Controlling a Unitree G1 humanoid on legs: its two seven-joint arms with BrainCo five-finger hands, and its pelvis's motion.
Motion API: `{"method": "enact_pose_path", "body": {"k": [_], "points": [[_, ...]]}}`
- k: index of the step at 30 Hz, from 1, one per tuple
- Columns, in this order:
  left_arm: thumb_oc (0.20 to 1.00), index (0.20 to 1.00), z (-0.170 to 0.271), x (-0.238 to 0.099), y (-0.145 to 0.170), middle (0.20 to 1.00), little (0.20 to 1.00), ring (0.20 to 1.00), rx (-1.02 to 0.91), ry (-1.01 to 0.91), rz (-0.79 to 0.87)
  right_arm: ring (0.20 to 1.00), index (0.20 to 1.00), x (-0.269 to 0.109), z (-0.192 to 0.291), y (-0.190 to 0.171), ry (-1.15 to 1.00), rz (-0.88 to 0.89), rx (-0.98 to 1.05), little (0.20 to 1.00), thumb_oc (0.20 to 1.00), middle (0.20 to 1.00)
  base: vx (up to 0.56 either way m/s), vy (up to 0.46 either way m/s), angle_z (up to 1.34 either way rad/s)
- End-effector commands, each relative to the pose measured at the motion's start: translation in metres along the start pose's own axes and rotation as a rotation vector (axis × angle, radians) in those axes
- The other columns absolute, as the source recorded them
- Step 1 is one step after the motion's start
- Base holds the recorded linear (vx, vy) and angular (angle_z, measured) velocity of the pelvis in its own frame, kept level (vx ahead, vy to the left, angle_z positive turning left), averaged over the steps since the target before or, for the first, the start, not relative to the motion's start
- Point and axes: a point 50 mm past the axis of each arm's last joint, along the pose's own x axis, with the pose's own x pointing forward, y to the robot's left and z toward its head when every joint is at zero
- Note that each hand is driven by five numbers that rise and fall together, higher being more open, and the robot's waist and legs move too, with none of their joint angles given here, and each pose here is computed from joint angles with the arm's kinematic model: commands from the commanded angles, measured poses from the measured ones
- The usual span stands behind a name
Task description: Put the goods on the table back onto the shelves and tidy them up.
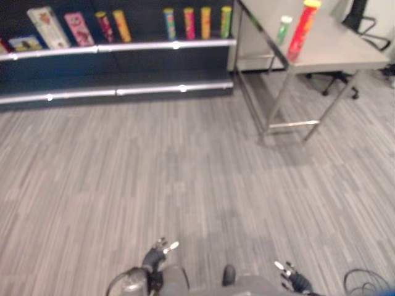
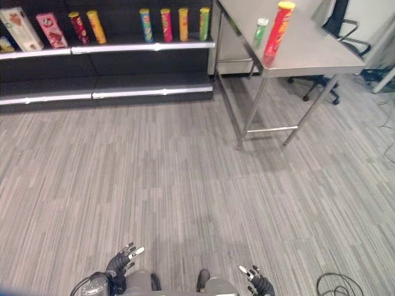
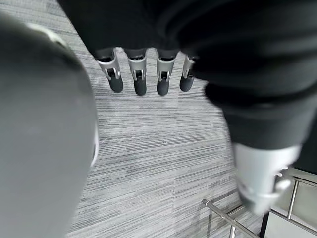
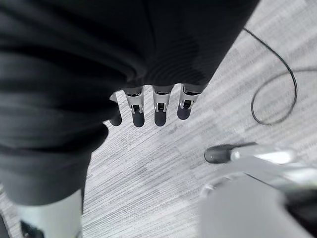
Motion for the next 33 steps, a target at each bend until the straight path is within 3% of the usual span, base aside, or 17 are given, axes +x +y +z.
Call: {"method": "enact_pose_path", "body": {"k": [1,7,18,33], "points": [[1.0,1.0,0.005,0.003,0.002,1.0,1.0,1.0,0.025,-0.018,-0.012,1.0,1.0,0.002,0.021,0.002,-0.111,0.008,0.018,1.0,1.0,1.0,0.42,0.087,-0.09],[1.0,1.0,-0.012,-0.004,0.005,1.0,1.0,1.0,-0.011,0.035,0.007,1.0,1.0,0.008,0.026,0.009,-0.111,0.018,0.011,1.0,1.0,1.0,0.45,0.118,-0.58],[1.0,1.0,0.035,0.015,-0.01,1.0,1.0,1.0,-0.045,-0.104,-0.015,1.0,1.0,0.012,0.039,0.013,-0.149,-0.015,0.052,1.0,1.0,1.0,0.34,0.177,-0.09],[1.0,1.0,0.044,0.024,-0.041,1.0,1.0,1.0,0.023,-0.109,-0.138,1.0,1.0,0.0,0.048,-0.034,-0.132,-0.128,-0.034,1.0,1.0,1.0,0.42,-0.236,0.44]]}}
